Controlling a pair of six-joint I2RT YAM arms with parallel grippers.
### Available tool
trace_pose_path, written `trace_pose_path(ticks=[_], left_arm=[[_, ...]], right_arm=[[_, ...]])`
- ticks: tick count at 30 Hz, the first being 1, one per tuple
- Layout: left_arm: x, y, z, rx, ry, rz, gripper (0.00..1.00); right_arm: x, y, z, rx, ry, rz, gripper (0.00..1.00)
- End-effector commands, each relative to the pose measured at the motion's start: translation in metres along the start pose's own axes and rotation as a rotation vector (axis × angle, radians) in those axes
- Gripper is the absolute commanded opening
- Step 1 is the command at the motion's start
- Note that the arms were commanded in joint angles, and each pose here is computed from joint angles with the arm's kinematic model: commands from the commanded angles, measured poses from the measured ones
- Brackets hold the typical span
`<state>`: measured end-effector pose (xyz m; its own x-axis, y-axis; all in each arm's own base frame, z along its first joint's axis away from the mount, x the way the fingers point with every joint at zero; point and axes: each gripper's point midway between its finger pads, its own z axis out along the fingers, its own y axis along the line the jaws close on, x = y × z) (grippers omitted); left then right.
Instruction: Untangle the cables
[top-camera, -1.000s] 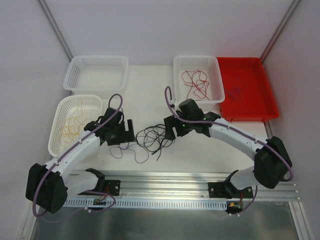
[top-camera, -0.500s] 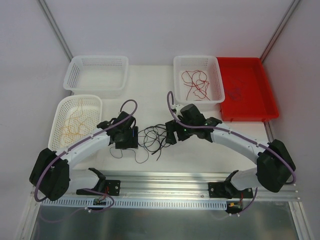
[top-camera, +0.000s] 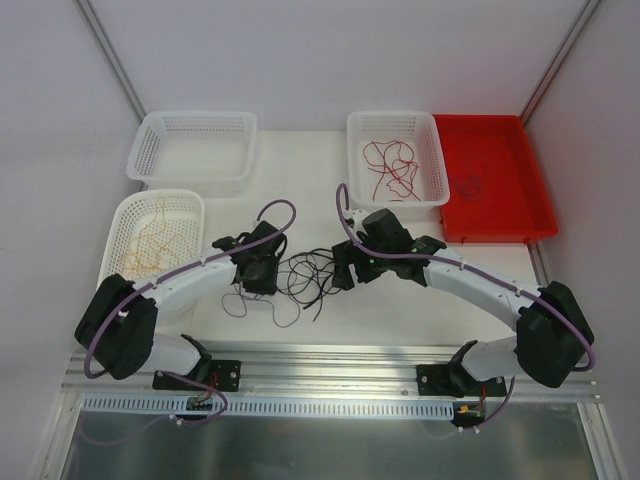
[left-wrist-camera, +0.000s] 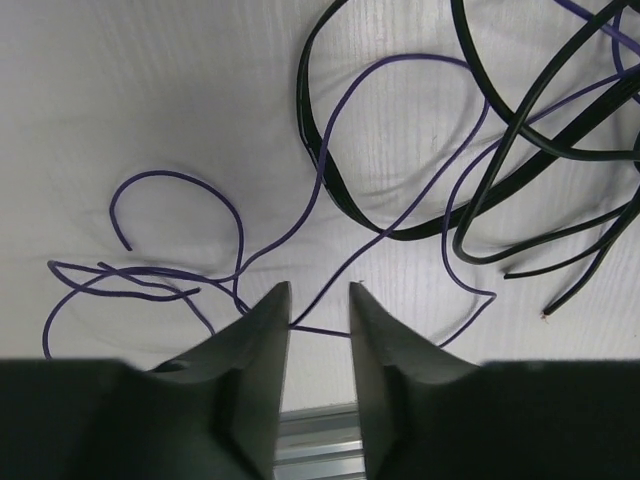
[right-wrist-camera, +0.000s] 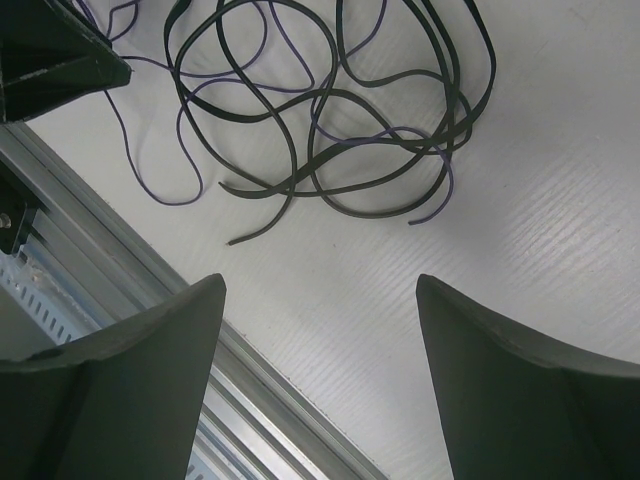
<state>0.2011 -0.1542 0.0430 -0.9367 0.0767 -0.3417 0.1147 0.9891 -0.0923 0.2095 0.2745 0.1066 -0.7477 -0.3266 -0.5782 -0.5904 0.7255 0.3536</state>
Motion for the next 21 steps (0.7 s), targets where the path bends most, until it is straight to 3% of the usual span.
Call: trace_pose_path(ticks=[1,2,5,11,21], left_arm=[[-0.007,-0.003,0.0,-0.012,-0.013,0.038,0.23],[-0.005,-0.005,0.0,-0.008,-0.009,0.038,0.13],[-0.007,-0.011,-0.01,0.021,-0.022,0.041,0.01],[-0.045,-0.024,-0.081,0.097,-0.184,0.059,0.0],[-0.135,-0.025,-0.279,0.214,-0.688,0.045,0.0]], right_arm=[[-0.01,0.01,-0.006,-0.03,-0.042,-0.01,0.81],[-0.009,0.01,-0.006,-0.028,-0.038,-0.009,0.81],[-0.01,0.009,-0.007,-0.026,-0.04,-0.011,0.81],[-0.012,0.006,-0.012,-0.002,-0.052,-0.022,0.81],[-0.023,0.0,-0.033,0.052,-0.134,-0.035,0.81]])
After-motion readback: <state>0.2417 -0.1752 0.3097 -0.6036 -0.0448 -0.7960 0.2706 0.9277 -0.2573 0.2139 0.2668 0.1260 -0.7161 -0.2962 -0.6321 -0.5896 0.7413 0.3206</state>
